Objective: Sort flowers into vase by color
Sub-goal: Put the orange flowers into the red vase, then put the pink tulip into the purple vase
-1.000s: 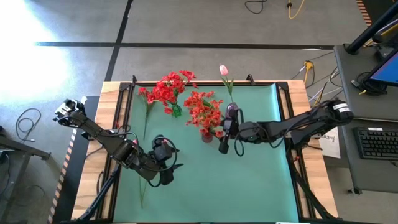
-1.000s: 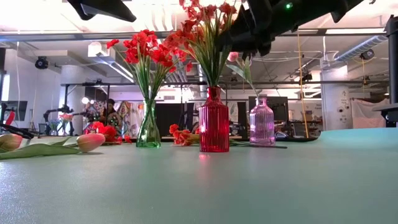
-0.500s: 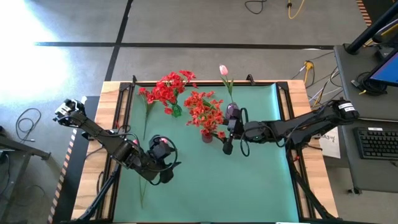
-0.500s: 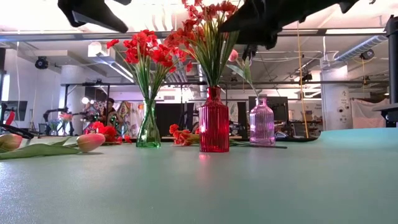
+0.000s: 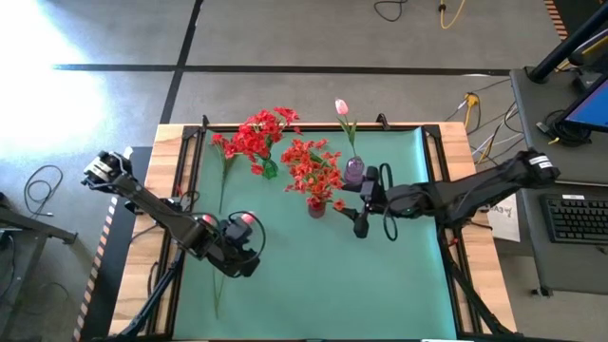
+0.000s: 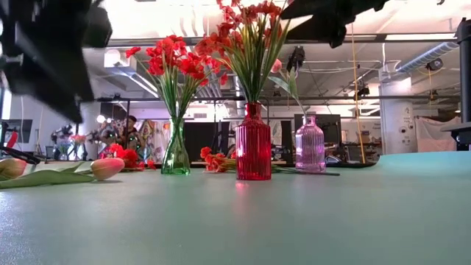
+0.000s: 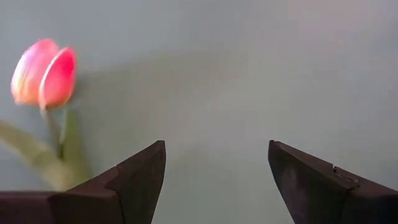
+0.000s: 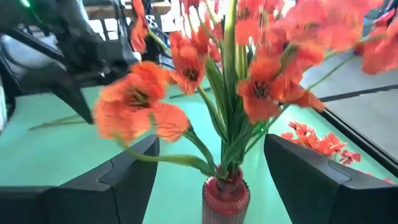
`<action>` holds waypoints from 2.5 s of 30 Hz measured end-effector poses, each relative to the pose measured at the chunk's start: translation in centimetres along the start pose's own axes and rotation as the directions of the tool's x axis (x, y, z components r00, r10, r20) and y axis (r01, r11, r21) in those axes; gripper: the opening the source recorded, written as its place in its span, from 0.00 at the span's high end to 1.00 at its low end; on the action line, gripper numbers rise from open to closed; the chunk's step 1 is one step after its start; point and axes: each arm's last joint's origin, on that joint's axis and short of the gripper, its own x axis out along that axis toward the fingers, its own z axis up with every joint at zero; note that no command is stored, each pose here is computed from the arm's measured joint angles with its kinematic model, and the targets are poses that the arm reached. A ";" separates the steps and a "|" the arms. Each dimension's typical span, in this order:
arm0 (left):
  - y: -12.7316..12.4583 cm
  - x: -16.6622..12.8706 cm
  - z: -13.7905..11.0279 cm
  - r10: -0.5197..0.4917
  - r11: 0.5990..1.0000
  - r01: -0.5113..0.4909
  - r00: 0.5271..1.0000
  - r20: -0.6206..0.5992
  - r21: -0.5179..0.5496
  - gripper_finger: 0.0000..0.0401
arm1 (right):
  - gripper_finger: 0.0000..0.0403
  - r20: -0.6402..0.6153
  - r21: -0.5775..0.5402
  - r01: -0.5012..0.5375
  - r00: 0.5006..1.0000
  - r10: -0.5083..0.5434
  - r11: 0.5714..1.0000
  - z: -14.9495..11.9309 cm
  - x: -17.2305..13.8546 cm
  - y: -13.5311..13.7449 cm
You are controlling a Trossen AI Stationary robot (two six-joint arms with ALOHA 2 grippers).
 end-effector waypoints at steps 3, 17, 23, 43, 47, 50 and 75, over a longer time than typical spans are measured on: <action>1.2 0.8 -0.6 0.045 0.998 -0.045 0.999 -0.011 -0.033 0.32 | 0.31 0.012 0.006 -0.009 1.000 0.009 1.000 0.3 -0.5 0.0; 3.8 2.1 -1.8 0.155 0.983 -0.159 0.987 -0.050 -0.088 0.34 | 0.31 0.039 0.023 -0.023 0.999 0.023 0.999 1.0 -1.5 -0.3; 4.8 2.2 -2.2 0.253 0.957 -0.264 0.962 -0.100 -0.118 0.39 | 0.31 0.032 0.021 -0.029 0.999 0.028 0.999 0.8 -1.4 -0.1; 3.5 5.2 -3.3 0.374 0.918 -0.387 0.916 -0.144 -0.081 0.90 | 0.34 0.006 0.013 -0.036 0.999 0.036 0.999 0.6 -1.8 0.1; 3.3 4.9 -3.2 0.359 0.925 -0.372 0.922 -0.142 -0.079 0.98 | 0.35 -0.011 0.041 -0.035 0.999 0.035 0.999 0.6 -2.4 -0.2; 3.1 4.4 -2.9 0.319 0.940 -0.332 0.938 -0.139 -0.082 0.99 | 0.36 -0.042 0.064 -0.028 0.999 0.031 0.998 0.5 -2.9 -0.4; -3.2 -3.6 2.6 -0.473 0.822 0.319 0.843 0.255 0.471 1.00 | 0.39 -0.324 0.180 -0.057 0.939 0.114 0.982 -2.2 -4.0 -0.2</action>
